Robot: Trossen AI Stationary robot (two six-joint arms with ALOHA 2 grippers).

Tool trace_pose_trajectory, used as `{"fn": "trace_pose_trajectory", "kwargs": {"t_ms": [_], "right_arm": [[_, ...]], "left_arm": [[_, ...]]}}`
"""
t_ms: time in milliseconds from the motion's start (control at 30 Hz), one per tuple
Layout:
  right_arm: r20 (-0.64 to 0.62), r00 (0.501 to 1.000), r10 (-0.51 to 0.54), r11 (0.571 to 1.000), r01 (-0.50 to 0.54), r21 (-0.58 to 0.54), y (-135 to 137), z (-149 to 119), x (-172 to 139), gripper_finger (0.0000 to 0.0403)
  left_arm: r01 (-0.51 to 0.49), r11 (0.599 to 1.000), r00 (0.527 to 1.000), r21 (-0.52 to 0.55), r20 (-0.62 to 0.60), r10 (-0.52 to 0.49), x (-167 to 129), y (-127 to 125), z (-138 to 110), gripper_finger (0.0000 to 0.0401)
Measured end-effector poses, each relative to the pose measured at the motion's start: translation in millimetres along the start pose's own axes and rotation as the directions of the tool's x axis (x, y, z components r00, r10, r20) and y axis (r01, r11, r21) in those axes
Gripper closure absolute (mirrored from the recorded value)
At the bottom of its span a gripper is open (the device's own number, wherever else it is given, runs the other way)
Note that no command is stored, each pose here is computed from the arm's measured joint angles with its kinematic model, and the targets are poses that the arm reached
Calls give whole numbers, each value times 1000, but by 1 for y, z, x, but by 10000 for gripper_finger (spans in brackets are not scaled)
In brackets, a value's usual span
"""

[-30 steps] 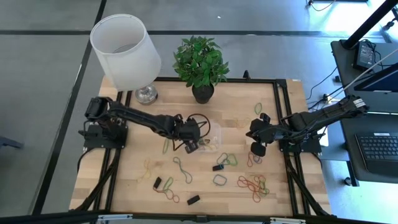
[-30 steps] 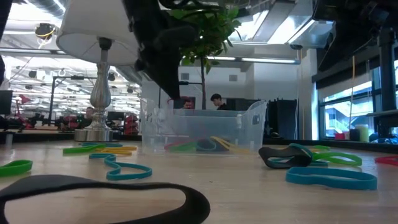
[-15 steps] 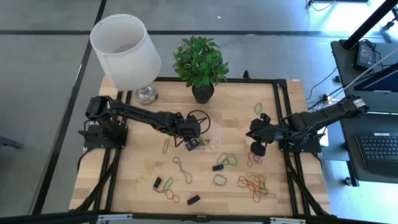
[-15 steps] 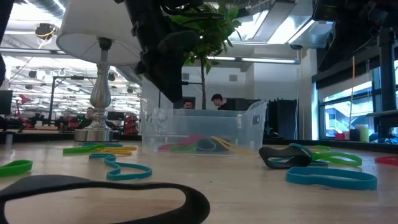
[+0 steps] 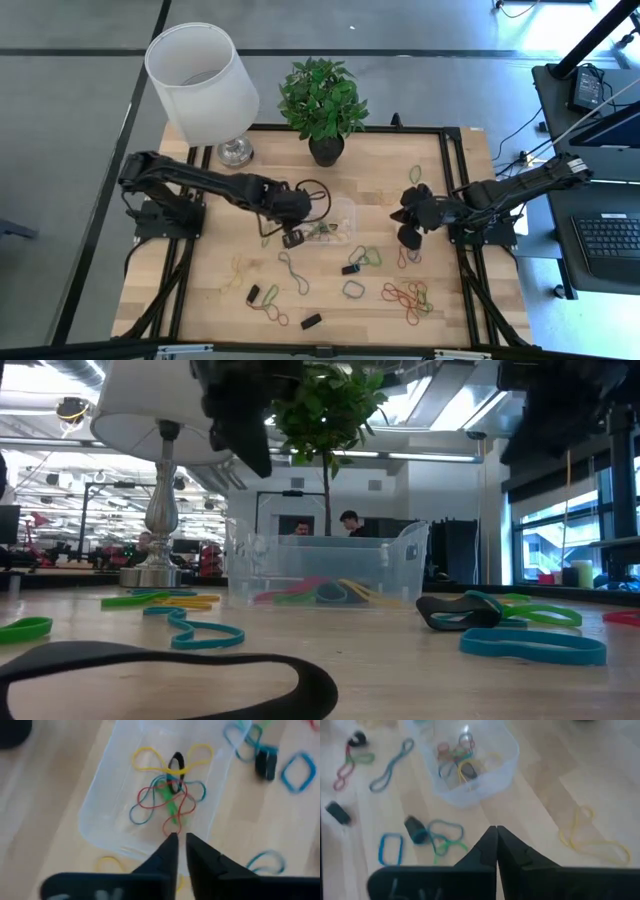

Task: Pick and place rubber bands into bin
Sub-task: Put the yellow rubber band into the transparent container

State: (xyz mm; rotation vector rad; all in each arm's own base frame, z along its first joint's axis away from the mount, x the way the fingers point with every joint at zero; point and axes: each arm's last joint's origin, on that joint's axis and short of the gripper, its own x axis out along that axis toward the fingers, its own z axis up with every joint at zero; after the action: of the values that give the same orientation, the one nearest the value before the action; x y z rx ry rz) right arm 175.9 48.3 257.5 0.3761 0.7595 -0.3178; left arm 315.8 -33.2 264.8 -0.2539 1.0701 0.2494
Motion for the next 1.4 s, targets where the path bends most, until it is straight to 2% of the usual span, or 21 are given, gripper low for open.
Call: {"fn": "trace_pose_trajectory", "kwargs": {"t_ms": [100, 167, 300, 467, 667, 767, 867, 1067, 1167, 1267, 1400], "right_arm": [[31, 999, 9, 998, -11, 56, 6, 3, 2, 399], [19, 1000, 10, 995, -11, 96, 13, 6, 4, 400], [-42, 999, -12, 989, 18, 144, 35, 12, 10, 401], [-202, 975, -96, 975, 133, 179, 66, 17, 20, 401], [-429, 894, -132, 927, 264, 265, 99, 10, 31, 401], [-466, 876, -125, 905, 293, 308, 112, -1, 38, 396], [-496, 853, -163, 894, 340, 291, 119, -15, 45, 385], [-655, 743, -139, 844, 435, 314, 130, -38, 60, 369], [-706, 695, -134, 844, 453, 286, 135, -47, 68, 362], [-730, 670, -133, 846, 461, 269, 138, -55, 75, 354], [-766, 628, -132, 839, 483, 251, 140, -61, 81, 339]], "left_arm": [[-31, 993, 1000, 115, 2, 31, -6, -5, -11, 396], [-25, 987, 1000, 157, -1, 25, -8, -5, -21, 398], [-21, 984, 1000, 178, 1, 21, -18, 4, -45, 399], [13, 986, 999, 168, 43, -20, -39, 26, -78, 400], [43, 987, 985, 156, 159, -68, -61, 48, -110, 399], [47, 985, 977, 168, 196, -80, -68, 57, -123, 400], [46, 983, 973, 177, 216, -84, -70, 63, -133, 399], [48, 980, 969, 193, 230, -93, -71, 66, -140, 400], [37, 974, 972, 224, 218, -87, -67, 67, -143, 398], [35, 973, 974, 229, 209, -84, -64, 68, -145, 399], [74, 968, 975, 240, 186, -121, -62, 67, -147, 400]]}}
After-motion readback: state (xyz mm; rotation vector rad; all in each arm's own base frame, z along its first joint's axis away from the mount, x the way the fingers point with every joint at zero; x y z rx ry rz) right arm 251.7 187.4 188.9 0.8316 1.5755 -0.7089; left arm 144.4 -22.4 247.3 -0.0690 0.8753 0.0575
